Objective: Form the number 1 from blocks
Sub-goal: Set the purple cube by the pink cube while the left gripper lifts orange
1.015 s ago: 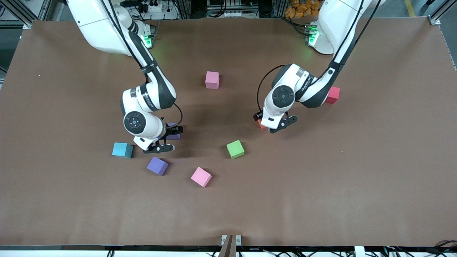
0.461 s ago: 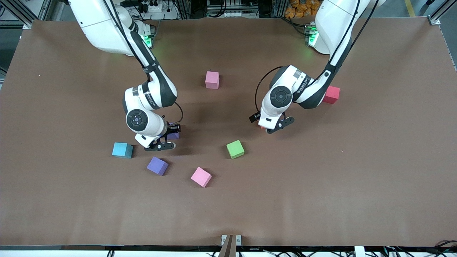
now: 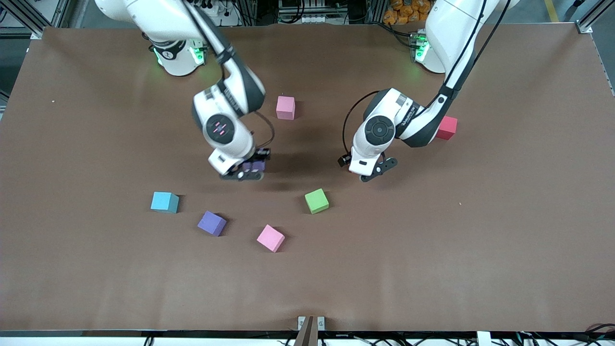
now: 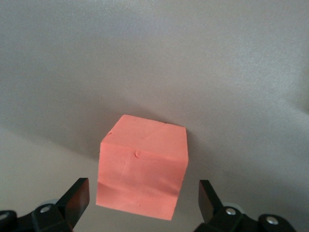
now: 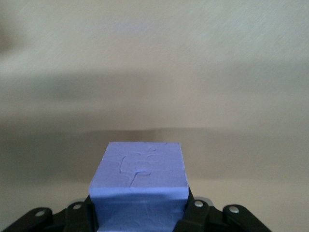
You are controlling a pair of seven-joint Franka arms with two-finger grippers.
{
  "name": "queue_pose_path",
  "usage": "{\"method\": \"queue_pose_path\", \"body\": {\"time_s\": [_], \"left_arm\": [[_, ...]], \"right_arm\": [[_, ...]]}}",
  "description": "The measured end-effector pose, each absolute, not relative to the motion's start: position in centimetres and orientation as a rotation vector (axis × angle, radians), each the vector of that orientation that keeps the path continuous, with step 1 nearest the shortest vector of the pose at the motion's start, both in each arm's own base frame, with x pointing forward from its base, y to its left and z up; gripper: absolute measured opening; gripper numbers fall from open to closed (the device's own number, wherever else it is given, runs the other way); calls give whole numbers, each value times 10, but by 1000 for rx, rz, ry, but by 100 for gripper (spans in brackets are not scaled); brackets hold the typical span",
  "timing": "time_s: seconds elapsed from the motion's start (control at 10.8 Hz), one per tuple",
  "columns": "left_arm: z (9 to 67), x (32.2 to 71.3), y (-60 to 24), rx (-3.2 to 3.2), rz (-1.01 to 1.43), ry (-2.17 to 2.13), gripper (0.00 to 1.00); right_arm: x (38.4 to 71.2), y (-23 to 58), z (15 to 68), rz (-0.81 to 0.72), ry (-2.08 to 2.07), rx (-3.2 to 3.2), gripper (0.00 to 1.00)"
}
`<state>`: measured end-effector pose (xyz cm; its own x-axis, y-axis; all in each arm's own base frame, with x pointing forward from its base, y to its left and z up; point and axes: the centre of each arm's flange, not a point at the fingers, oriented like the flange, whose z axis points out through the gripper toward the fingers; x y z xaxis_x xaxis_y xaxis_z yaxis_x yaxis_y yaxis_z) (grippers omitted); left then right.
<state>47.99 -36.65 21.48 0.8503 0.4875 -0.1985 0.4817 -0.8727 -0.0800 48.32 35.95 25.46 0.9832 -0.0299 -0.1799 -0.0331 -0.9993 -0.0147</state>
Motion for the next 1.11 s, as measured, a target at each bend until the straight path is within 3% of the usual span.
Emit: {"method": "queue_pose_path", "body": {"time_s": [0.46,0.74,1.01,1.11], "left_arm": [[205,477,-365,-2980,353,-783,100],[202,477,-364,-2977,357,-784,100],[204,479,-364,-2978,352,-788,65],[204,479,-363,-2978,352,-789,65]], "right_arm": [[397,428,227,126,116,-3082,62],[386,420,219,134,127,-3089,62],[368,419,218,156,98,-3099,62],[361,423,217,162,90,-3102,62]]}}
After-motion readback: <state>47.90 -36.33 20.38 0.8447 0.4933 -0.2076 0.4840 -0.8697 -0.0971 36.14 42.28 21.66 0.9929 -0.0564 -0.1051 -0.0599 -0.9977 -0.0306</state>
